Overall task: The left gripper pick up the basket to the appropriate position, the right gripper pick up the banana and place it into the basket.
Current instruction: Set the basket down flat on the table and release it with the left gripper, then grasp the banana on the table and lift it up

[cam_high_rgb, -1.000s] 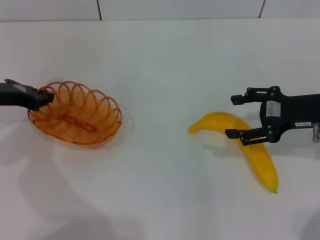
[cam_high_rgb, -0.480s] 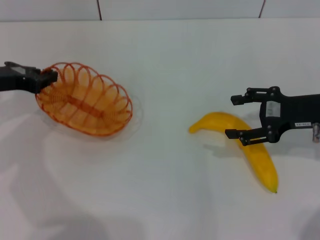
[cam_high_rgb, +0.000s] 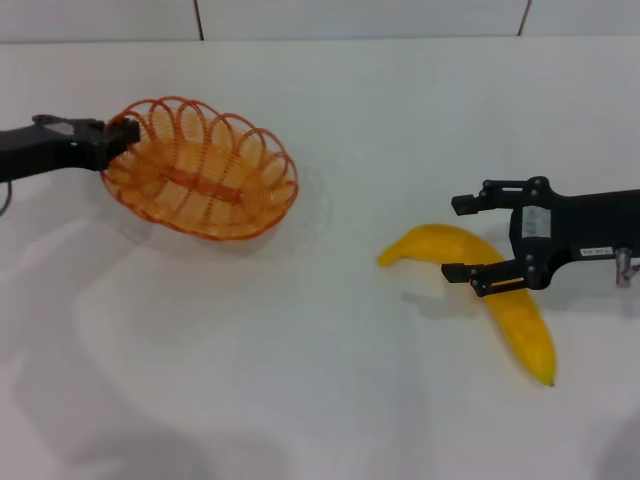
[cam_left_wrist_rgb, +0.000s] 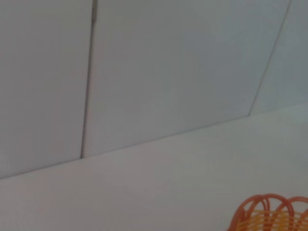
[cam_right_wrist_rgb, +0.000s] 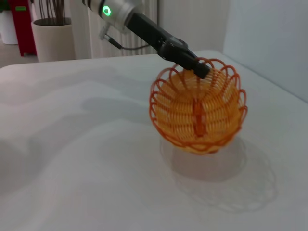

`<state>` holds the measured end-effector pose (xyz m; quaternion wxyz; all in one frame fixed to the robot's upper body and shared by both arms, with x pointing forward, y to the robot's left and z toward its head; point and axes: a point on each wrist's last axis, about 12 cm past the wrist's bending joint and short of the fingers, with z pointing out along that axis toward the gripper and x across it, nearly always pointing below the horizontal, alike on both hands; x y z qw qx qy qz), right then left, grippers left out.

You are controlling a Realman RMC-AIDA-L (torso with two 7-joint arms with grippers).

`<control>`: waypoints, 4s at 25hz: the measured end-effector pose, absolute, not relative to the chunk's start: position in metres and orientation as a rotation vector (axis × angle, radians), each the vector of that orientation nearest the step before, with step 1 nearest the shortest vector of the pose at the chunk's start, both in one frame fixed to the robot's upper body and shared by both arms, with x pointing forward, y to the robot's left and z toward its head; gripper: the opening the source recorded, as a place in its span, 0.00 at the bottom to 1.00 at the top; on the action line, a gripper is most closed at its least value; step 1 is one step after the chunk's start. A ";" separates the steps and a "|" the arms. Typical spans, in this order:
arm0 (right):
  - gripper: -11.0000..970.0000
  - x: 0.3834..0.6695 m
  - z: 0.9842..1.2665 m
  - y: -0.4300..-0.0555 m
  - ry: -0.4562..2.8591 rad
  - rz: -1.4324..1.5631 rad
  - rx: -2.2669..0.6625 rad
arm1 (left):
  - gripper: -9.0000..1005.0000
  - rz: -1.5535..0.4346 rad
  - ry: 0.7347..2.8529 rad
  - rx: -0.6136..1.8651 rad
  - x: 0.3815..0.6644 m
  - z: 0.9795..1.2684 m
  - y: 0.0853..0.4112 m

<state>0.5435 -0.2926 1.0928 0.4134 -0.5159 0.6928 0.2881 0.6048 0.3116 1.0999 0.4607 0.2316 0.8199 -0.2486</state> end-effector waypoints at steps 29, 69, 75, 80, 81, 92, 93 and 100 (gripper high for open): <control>0.89 0.552 1.104 -0.289 1.686 0.723 -1.263 | 0.10 -0.774 2.010 0.330 0.596 1.062 0.285; 0.89 0.551 1.104 -0.288 1.685 0.736 -1.265 | 0.18 -0.834 2.112 0.321 0.590 1.054 0.278; 0.89 0.551 1.104 -0.287 1.684 0.737 -1.266 | 0.27 -0.832 2.110 0.326 0.590 1.053 0.278; 0.89 0.551 1.104 -0.287 1.684 0.737 -1.266 | 0.44 -0.821 2.098 0.323 0.588 1.053 0.281; 0.89 0.551 1.104 -0.287 1.684 0.737 -1.266 | 0.46 -0.815 2.093 0.324 0.588 1.053 0.282; 0.89 0.551 1.104 -0.287 1.689 0.743 -1.261 | 0.81 -0.712 2.038 0.425 0.585 1.056 0.294; 0.89 0.551 1.104 -0.287 1.690 0.743 -1.260 | 0.83 -0.704 2.035 0.438 0.584 1.055 0.295; 0.89 0.550 1.103 -0.288 1.690 0.743 -1.259 | 0.92 -0.613 1.950 0.556 0.569 1.053 0.309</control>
